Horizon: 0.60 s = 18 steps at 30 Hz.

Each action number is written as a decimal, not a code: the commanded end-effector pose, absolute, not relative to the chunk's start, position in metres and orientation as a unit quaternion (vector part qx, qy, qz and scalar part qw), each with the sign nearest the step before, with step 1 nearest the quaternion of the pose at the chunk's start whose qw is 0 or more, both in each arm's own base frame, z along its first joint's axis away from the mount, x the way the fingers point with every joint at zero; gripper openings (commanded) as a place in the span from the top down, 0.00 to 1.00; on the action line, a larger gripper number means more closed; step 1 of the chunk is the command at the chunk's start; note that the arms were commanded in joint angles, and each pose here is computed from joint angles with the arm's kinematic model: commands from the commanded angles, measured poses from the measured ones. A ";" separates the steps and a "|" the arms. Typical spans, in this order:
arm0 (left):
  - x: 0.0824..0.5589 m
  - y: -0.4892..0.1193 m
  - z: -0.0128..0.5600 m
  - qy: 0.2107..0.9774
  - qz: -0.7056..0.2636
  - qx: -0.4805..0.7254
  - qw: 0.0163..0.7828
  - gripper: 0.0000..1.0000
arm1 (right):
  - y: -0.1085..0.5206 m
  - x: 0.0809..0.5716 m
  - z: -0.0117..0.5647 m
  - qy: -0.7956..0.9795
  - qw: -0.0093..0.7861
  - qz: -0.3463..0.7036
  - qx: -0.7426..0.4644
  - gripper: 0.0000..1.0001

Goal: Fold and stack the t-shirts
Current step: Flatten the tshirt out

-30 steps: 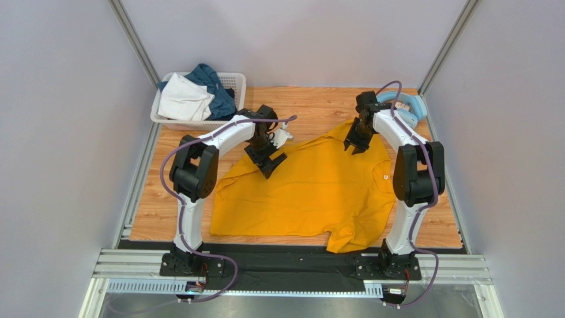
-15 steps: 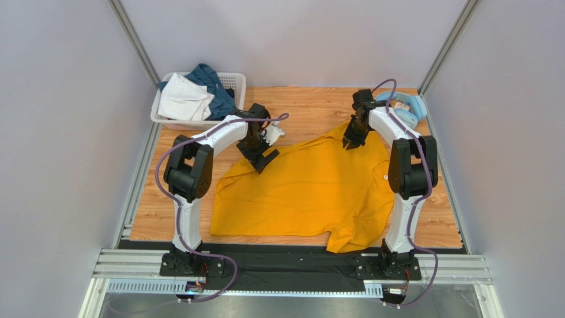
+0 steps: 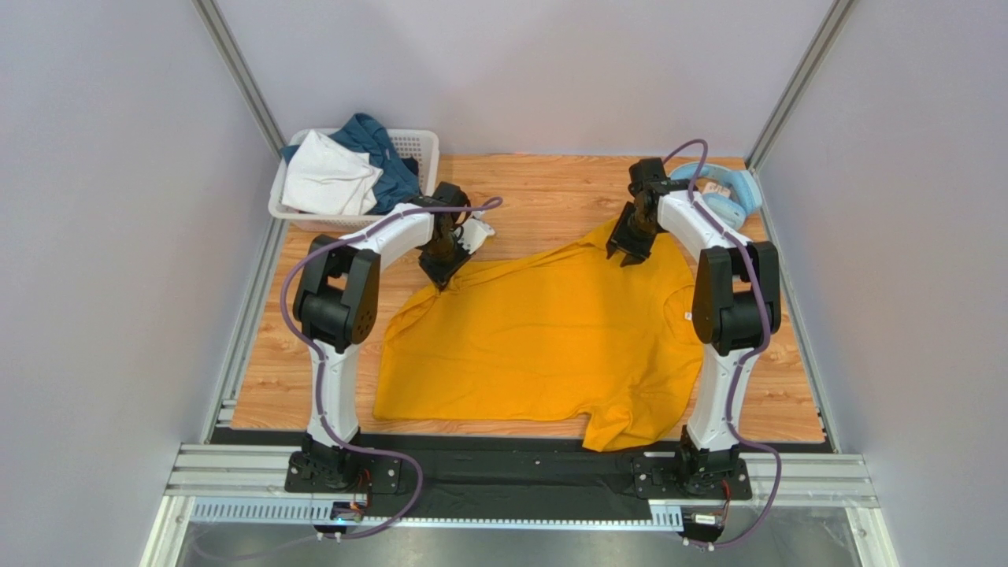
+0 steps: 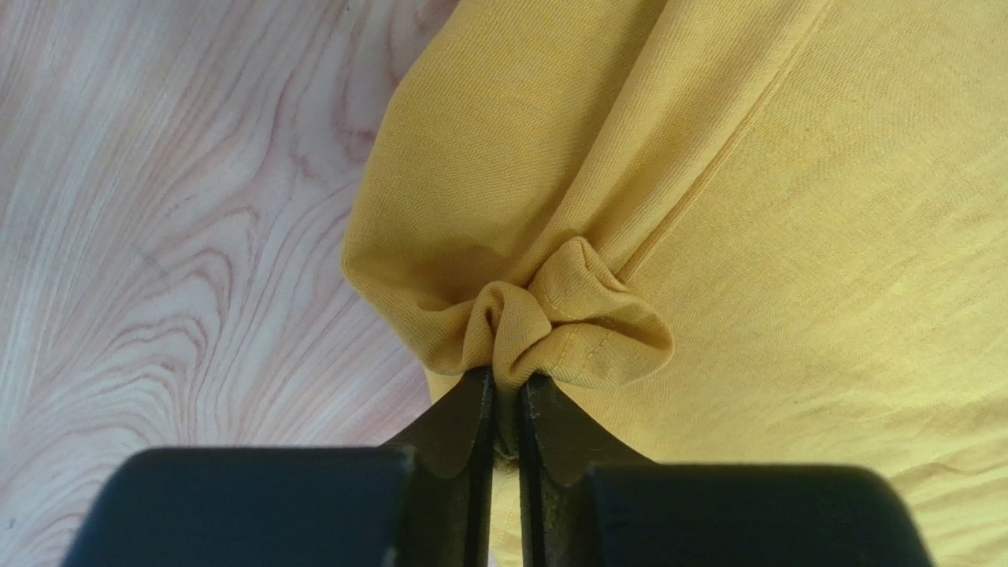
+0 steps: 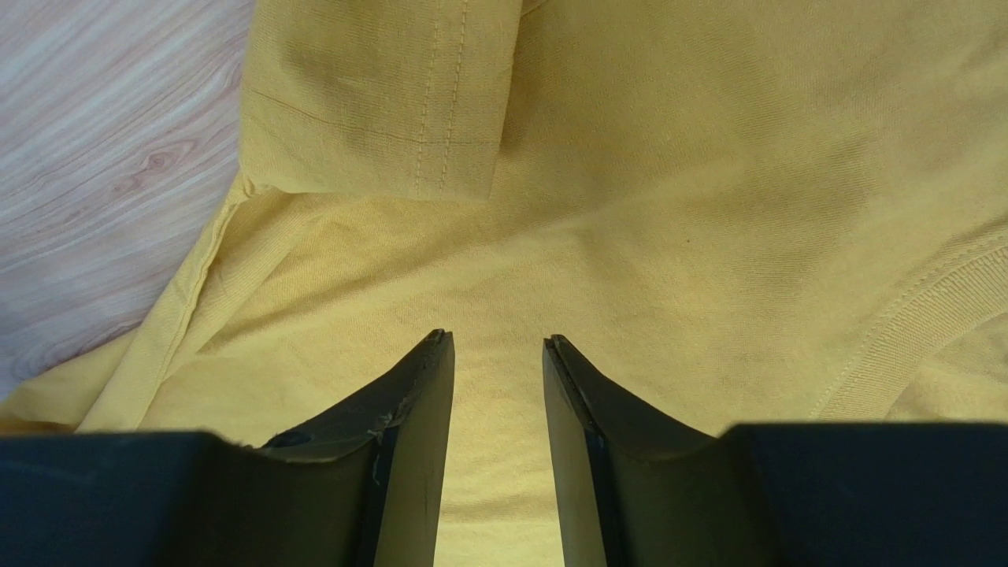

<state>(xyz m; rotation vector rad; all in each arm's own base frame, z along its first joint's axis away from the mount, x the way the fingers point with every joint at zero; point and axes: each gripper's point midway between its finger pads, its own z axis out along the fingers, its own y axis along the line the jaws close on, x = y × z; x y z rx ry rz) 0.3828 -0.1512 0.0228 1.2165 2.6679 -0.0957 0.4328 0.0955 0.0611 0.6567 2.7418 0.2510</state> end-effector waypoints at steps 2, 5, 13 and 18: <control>0.396 -0.147 0.041 0.904 -0.023 0.403 0.138 0.92 | 0.101 0.442 0.060 0.954 0.169 0.096 0.230 0.62; 0.396 -0.142 0.052 0.904 -0.021 0.400 0.149 0.92 | 0.098 0.431 0.041 0.956 0.152 0.088 0.233 0.65; 0.406 -0.094 0.098 0.905 0.014 0.380 0.191 0.90 | 0.089 0.411 0.011 0.962 0.128 0.059 0.233 0.70; 0.407 -0.064 0.110 0.910 0.026 0.364 0.197 0.56 | 0.090 0.408 0.006 0.962 0.124 0.060 0.235 0.71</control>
